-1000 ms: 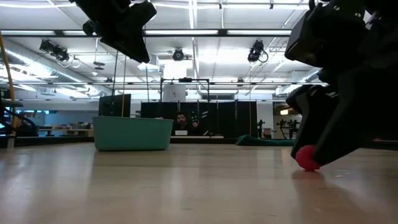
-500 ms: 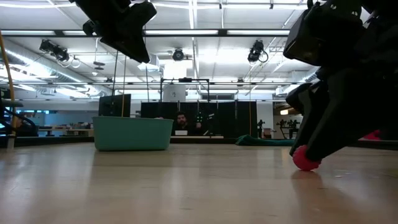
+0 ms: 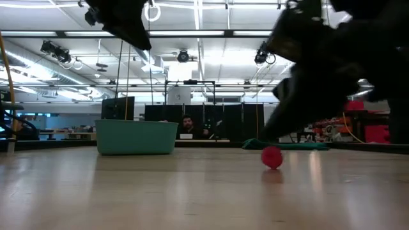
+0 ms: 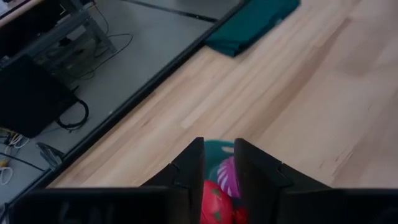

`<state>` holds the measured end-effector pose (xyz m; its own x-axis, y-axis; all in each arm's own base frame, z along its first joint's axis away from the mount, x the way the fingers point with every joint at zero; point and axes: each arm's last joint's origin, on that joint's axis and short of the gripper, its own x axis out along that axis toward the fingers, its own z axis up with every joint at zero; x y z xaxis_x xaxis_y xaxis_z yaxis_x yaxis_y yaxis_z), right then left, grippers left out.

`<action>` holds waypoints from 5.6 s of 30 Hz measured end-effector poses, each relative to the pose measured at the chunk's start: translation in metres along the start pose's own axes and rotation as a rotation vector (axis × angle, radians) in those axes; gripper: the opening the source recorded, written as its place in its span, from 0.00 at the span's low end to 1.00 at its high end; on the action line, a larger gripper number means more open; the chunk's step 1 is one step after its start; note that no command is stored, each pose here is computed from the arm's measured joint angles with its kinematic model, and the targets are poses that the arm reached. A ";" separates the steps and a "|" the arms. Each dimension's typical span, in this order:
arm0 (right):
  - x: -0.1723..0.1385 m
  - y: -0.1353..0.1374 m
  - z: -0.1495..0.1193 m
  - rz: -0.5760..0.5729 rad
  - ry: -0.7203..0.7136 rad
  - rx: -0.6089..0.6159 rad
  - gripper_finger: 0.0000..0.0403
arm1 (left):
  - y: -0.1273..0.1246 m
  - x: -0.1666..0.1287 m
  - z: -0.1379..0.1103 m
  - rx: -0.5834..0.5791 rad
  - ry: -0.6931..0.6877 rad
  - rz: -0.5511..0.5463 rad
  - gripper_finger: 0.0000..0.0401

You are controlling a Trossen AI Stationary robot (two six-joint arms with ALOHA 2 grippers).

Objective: Pick and placing Produce into tupperware
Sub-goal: Put the red raspberry into the blue bin, then return to Home Position

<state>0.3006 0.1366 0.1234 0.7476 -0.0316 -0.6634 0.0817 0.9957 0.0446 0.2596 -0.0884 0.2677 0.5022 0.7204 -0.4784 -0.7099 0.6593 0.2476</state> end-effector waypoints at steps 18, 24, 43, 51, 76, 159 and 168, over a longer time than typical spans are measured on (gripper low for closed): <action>0.010 -0.023 0.010 0.131 0.104 0.000 0.32 | 0.014 -0.016 0.009 -0.058 -0.040 -0.042 0.15; 0.010 -0.023 0.012 0.124 0.083 -0.053 0.48 | 0.014 -0.016 0.009 -0.061 -0.041 -0.043 0.15; 0.028 -0.026 0.001 0.071 0.082 -0.086 0.56 | 0.014 -0.016 0.009 -0.061 -0.041 -0.043 0.13; 0.033 -0.028 -0.001 0.055 0.071 -0.065 0.56 | 0.014 -0.016 0.009 -0.060 -0.041 -0.043 0.13; 0.037 -0.042 0.017 0.044 -0.005 -0.021 0.26 | 0.014 -0.016 0.009 -0.038 -0.040 -0.042 0.12; -0.206 -0.078 0.124 -0.087 0.037 0.102 0.43 | 0.092 -0.063 0.027 0.041 -0.192 -0.048 0.08; -0.220 -0.080 0.034 0.036 -0.182 0.151 0.43 | 0.154 -0.087 0.010 -0.190 -0.172 -0.156 0.07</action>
<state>0.1525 0.0612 0.2912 0.8571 -0.0254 -0.5145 0.1407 0.9724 0.1864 0.1112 -0.0470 0.3556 0.6774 0.6499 -0.3446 -0.6889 0.7247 0.0127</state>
